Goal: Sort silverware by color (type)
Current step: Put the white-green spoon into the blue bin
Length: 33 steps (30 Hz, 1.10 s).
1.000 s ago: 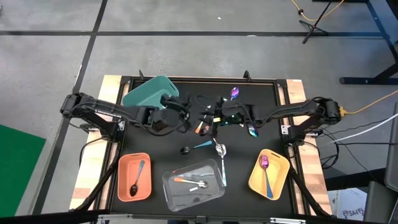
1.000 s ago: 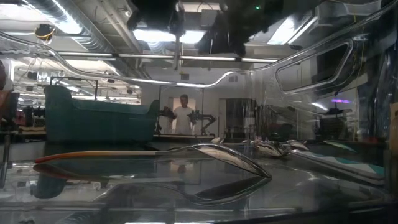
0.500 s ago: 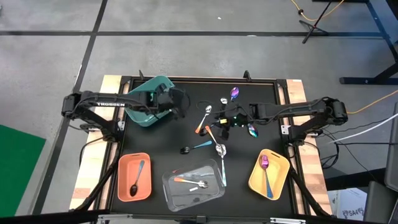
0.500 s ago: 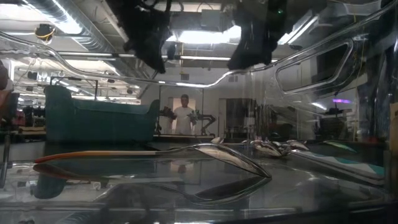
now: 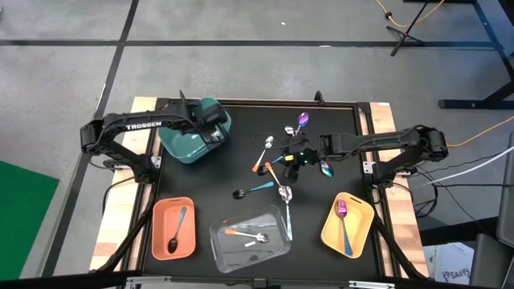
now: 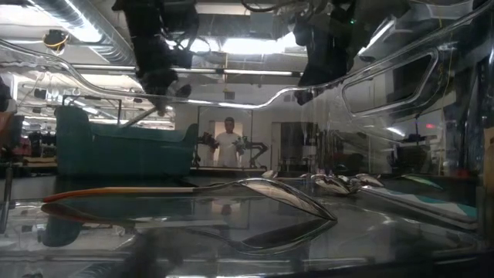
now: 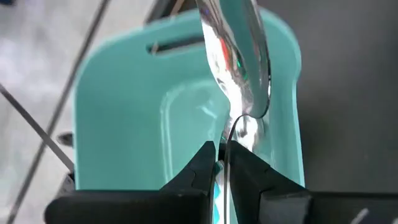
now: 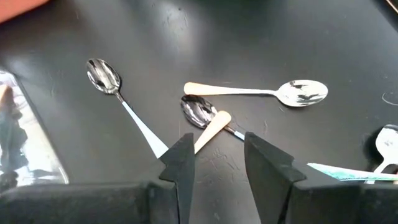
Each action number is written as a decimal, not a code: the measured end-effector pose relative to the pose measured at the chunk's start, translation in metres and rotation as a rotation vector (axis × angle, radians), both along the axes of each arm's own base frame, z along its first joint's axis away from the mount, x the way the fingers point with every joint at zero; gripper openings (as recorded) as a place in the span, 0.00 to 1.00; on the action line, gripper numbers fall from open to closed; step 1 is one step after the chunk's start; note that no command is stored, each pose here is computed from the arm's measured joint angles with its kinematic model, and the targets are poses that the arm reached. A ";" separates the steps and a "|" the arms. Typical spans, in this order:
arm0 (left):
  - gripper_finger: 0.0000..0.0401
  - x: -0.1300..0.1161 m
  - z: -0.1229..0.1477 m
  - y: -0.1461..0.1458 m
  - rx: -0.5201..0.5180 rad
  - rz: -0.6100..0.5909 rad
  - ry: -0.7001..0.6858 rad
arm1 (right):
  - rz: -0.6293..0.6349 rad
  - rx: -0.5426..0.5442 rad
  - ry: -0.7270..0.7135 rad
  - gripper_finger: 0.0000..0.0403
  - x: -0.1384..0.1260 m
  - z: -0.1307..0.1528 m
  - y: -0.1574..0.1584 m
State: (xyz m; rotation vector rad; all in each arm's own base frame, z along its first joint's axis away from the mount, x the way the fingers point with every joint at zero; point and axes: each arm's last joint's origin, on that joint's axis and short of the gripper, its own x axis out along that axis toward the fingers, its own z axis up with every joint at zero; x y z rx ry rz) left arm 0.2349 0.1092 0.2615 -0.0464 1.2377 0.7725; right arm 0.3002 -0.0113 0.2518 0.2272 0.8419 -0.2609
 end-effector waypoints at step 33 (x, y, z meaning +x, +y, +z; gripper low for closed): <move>0.06 0.001 -0.035 0.018 -0.199 0.043 0.166 | 0.001 -0.004 -0.001 0.31 0.000 0.000 0.000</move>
